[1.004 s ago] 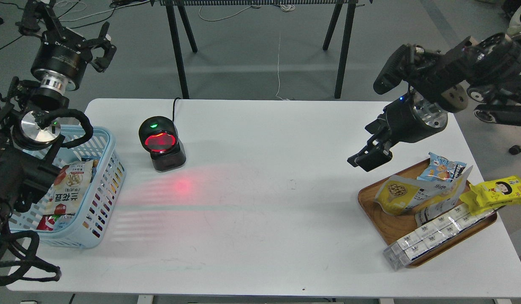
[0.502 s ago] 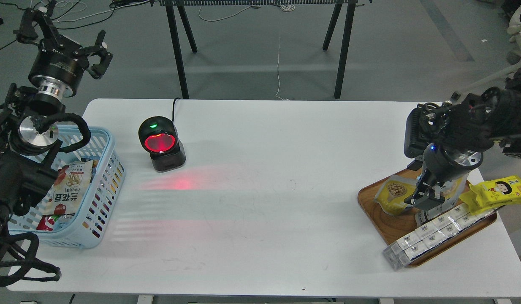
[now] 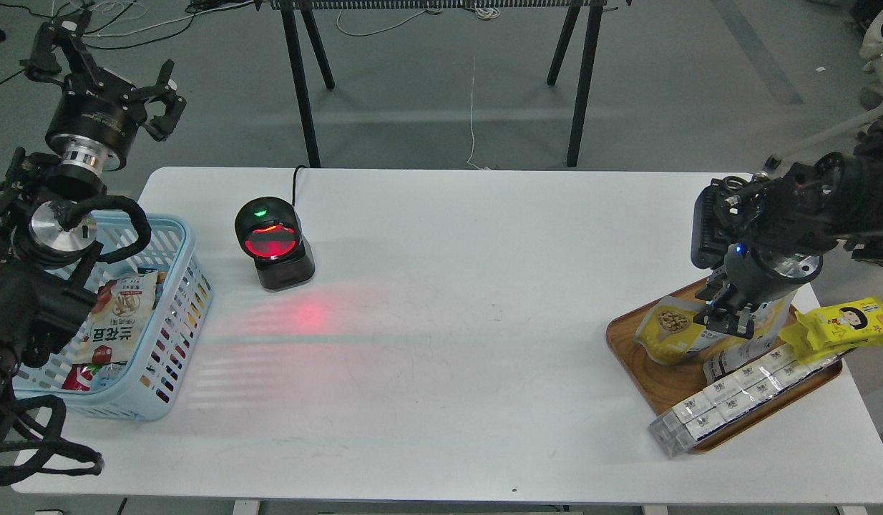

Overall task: Scan snack and place in basket
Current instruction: 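Grasp the yellow snack pouch on the tray with the right gripper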

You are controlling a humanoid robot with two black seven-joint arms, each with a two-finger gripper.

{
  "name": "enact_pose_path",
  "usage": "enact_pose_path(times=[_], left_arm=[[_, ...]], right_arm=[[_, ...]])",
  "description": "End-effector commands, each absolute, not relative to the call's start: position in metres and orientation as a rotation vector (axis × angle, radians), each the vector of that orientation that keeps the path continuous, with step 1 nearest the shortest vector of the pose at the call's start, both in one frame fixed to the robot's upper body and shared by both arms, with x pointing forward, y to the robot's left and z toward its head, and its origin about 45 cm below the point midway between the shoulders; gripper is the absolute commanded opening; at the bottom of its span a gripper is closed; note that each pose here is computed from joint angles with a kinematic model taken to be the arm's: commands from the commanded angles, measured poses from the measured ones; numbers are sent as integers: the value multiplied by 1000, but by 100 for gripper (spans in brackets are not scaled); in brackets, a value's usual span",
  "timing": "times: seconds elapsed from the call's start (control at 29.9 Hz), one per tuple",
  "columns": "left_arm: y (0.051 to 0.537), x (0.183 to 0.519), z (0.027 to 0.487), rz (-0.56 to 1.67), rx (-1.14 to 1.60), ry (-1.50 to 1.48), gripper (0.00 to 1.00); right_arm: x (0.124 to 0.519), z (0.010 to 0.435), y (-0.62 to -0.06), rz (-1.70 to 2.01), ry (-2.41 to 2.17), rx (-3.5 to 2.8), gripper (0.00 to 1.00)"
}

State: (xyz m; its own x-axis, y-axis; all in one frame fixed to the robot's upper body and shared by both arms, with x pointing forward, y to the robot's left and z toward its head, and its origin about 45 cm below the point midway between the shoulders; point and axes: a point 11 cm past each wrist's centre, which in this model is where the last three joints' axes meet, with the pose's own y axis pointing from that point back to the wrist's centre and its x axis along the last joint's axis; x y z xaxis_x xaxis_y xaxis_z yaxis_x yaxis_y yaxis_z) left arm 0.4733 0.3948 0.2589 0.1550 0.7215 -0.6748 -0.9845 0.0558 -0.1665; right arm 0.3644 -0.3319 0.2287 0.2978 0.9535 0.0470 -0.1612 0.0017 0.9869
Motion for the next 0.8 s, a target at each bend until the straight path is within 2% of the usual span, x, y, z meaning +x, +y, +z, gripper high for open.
enact_pose_path(times=[0.0,0.07,0.43,0.77], left_arm=[[395,474,260,1370,-690,475,99],[395,474,260,1370,-690,475,99],[395,474,260,1370,-691,476,99],[395,474,260,1370,-691,476,99]], right_arm=[[366,228,-333,1075,854,1235,8],[366,229,-334,1079,854,1234,0],[369,237,-333,1108,839,1227,0],[371,282,-304,1228,883,1160,0]])
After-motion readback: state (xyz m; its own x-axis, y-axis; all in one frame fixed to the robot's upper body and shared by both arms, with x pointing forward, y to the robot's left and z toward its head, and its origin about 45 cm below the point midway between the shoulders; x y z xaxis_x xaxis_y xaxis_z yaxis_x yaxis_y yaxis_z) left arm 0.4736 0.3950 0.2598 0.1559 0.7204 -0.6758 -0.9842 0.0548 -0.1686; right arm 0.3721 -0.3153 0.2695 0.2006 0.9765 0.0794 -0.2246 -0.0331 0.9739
